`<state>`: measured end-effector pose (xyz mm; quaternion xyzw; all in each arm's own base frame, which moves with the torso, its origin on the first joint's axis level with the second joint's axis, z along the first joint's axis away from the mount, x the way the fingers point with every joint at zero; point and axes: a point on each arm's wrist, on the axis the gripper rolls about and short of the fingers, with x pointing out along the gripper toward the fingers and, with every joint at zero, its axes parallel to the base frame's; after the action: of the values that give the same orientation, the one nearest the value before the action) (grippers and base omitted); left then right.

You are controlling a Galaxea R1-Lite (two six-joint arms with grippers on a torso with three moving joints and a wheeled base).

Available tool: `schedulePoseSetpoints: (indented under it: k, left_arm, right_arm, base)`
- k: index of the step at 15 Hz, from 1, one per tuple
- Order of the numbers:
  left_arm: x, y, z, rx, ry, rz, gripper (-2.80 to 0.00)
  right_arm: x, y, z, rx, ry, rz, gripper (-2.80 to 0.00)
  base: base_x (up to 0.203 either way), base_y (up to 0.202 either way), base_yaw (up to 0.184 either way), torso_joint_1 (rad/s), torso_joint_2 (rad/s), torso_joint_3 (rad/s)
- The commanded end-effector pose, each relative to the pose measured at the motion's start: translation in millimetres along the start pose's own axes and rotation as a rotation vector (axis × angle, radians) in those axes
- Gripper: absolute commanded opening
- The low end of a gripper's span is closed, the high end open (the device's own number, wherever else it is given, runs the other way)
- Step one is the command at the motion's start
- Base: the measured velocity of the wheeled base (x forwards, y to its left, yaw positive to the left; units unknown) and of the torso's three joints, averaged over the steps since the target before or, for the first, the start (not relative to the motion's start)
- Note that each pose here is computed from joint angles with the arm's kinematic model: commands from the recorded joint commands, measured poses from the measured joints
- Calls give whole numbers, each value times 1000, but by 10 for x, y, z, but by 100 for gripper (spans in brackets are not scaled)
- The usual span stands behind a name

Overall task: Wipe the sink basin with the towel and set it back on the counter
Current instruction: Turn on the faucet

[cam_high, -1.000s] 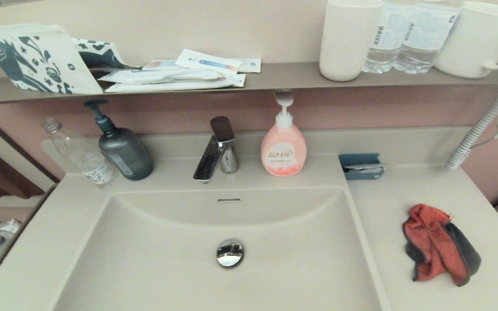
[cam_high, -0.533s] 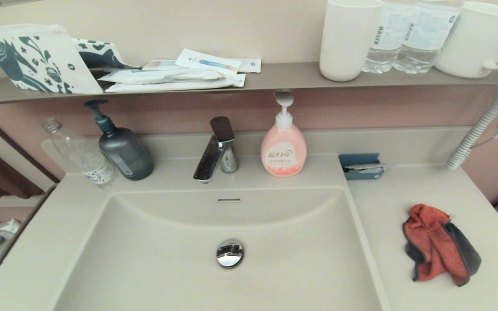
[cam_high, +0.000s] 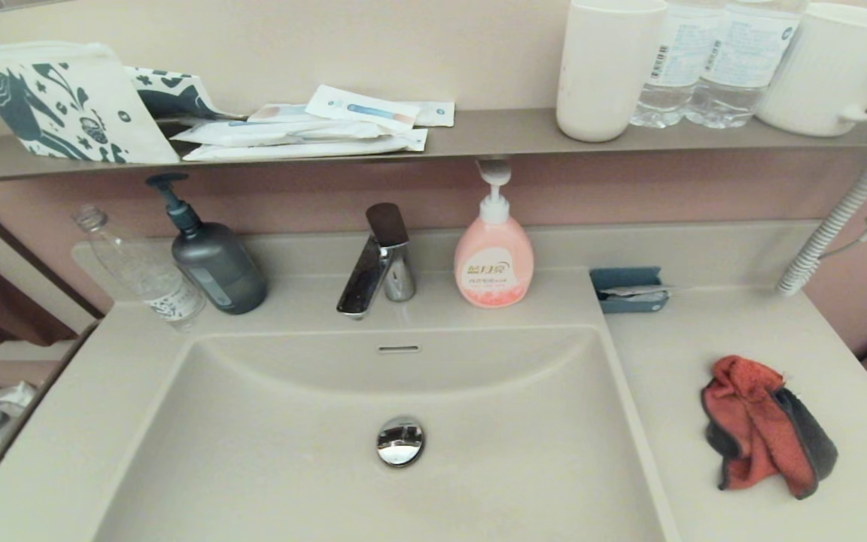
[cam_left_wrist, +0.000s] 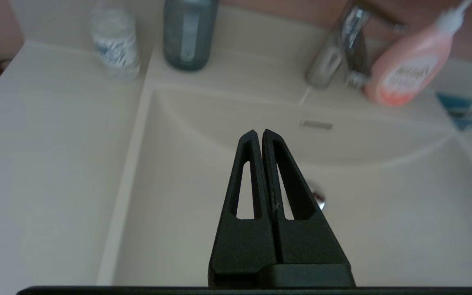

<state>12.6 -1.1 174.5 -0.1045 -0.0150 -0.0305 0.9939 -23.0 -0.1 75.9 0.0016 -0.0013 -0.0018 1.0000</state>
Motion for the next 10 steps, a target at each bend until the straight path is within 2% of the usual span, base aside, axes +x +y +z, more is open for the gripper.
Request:
schedulePoseSetpoints:
  k: [1, 3, 5, 8, 10]
  left_arm:
    - [424, -13, 126, -23, 105, 19, -280]
    - [777, -34, 259, -77, 118, 19, -280]
    - [1011, -105, 325, -116, 111, -23, -280]
    - [1158, -390, 275, -143, 130, -120, -280]
    - [1299, -632, 160, -138, 141, -120, -280]
  right_arm:
    - [1, 0, 0, 0, 1, 0, -280]
    - [1, 0, 0, 0, 1, 0, -280]
    - [1, 0, 0, 0, 1, 0, -280]
    - [1, 0, 0, 0, 1, 0, -280]
    - [1, 0, 0, 0, 1, -1, -280]
  base:
    - [0, 0, 0, 0, 0, 0]
    - [0, 0, 0, 0, 0, 0]
    - [0, 0, 0, 0, 0, 0]
    - [0, 0, 0, 0, 0, 0]
    - [0, 0, 0, 0, 0, 0]
